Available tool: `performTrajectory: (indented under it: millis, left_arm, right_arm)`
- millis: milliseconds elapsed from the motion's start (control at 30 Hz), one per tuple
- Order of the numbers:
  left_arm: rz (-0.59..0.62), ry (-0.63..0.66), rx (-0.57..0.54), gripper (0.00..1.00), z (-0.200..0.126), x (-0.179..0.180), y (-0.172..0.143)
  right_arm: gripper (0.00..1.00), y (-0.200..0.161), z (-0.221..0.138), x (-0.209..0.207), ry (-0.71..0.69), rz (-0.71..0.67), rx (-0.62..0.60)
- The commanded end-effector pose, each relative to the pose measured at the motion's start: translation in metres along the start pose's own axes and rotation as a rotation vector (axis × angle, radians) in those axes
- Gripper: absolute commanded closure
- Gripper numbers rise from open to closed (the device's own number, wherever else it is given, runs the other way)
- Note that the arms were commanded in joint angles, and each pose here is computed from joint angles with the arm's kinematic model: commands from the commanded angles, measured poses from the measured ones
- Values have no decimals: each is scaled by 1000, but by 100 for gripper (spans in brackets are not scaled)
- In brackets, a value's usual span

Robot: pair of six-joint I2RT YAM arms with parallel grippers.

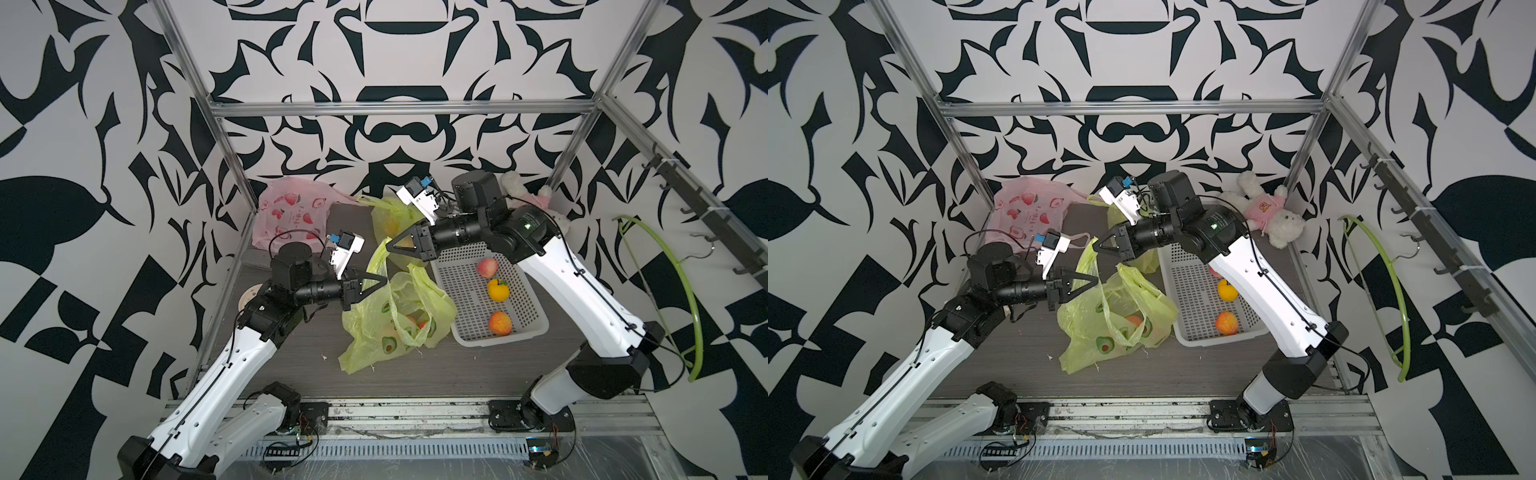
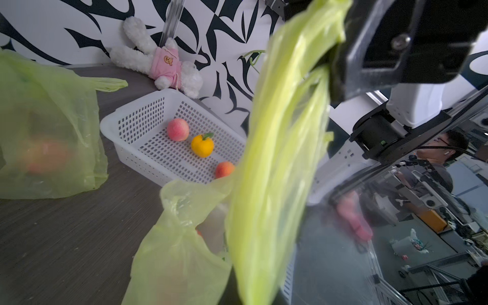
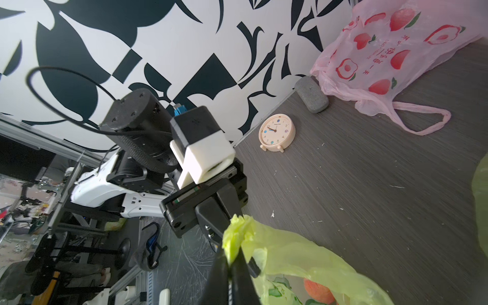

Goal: Place the peach into a plastic bag & tie a knot
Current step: Cross the plastic bag at the center of the board.

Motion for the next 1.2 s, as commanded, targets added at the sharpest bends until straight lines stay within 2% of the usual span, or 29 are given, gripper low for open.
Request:
performTrajectory:
  millis: [0, 33, 100, 200, 667, 1000, 1167]
  left_arm:
    - [22, 21, 0, 100, 0, 2, 0]
    - [22, 21, 2, 100, 0, 3, 1]
    - [19, 22, 8, 100, 0, 3, 1]
    - [18, 27, 8, 100, 0, 4, 1]
    - [7, 36, 11, 100, 0, 7, 3]
    - [-1, 34, 19, 100, 1, 9, 1]
    - [-4, 34, 19, 100, 1, 10, 2]
  right_arm:
    - [58, -2, -19, -1, -104, -92, -51]
    - [47, -6, -19, -6, -131, -107, -44]
    - [35, -12, -20, -14, -180, -128, -26]
    - [26, -21, -16, -21, -188, -141, 18]
    - [22, -44, -15, -10, -66, -161, 111]
    - [22, -41, -23, 9, -15, -181, 80]
    - [22, -48, -20, 14, -7, -199, 120]
Point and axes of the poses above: each gripper's point midway between its finger pads, its own z axis out along the fingers, its own x axis along the line the jaws close on, y = z × x, the point moved 5 cm from there along -z, back along the fingers, and after that the axes turned 8 degrees about z, right-handed, at the moved point
